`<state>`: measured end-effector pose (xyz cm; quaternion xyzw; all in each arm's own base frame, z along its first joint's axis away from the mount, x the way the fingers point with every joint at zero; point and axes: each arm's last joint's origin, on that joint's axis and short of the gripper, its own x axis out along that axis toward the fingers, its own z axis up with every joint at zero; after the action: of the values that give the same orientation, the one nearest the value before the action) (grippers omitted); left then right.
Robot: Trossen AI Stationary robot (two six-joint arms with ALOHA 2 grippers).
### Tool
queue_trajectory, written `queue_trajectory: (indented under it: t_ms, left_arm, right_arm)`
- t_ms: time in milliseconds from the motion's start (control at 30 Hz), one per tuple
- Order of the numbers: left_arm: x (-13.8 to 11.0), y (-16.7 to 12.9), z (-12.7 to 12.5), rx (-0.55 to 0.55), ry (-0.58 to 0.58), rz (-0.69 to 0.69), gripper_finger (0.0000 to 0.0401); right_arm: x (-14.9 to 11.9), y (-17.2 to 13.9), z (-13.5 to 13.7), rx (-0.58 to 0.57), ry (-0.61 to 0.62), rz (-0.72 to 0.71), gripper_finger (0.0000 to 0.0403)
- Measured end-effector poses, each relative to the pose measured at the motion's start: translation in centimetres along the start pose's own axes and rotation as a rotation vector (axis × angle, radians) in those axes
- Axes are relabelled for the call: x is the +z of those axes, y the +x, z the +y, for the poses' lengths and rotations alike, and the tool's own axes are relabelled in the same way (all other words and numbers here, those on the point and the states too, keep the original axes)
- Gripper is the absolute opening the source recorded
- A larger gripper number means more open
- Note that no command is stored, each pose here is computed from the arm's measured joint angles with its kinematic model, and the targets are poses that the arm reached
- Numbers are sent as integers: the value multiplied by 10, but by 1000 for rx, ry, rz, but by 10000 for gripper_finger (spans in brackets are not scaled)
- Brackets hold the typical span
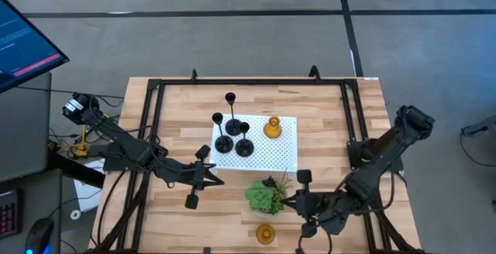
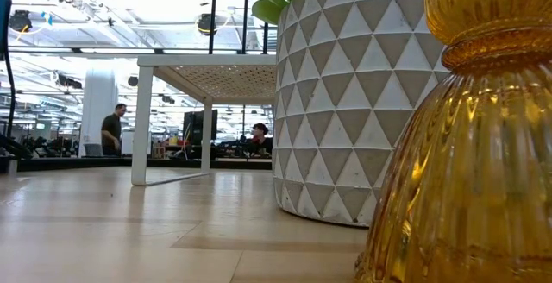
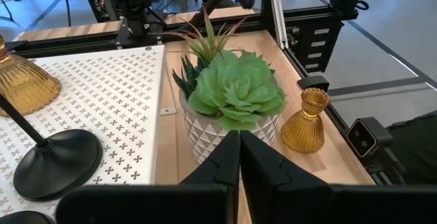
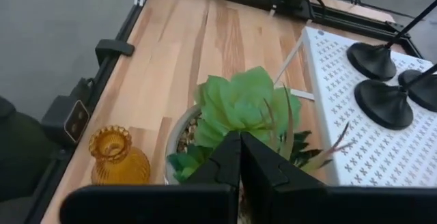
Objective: Pick & Place candle stick holders
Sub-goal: Put the orange transparent candle holder on the shelf
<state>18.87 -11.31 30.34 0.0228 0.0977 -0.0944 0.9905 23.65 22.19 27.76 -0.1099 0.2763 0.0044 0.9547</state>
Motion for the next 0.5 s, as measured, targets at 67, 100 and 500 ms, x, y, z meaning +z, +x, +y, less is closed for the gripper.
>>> queue_trajectory:
  t_ms: [67, 100, 500]
  left_arm:
    - [0, 0, 0, 0, 0, 0, 12]
    - [0, 0, 0, 0, 0, 0, 12]
    - [0, 0, 0, 0, 0, -1, 12]
  right_arm:
    - [2, 1, -1, -1, 22, -8, 1]
    - [3, 2, -2, -1, 49, -16, 1]
    - [10, 16, -8, 148, 243, 15, 1]
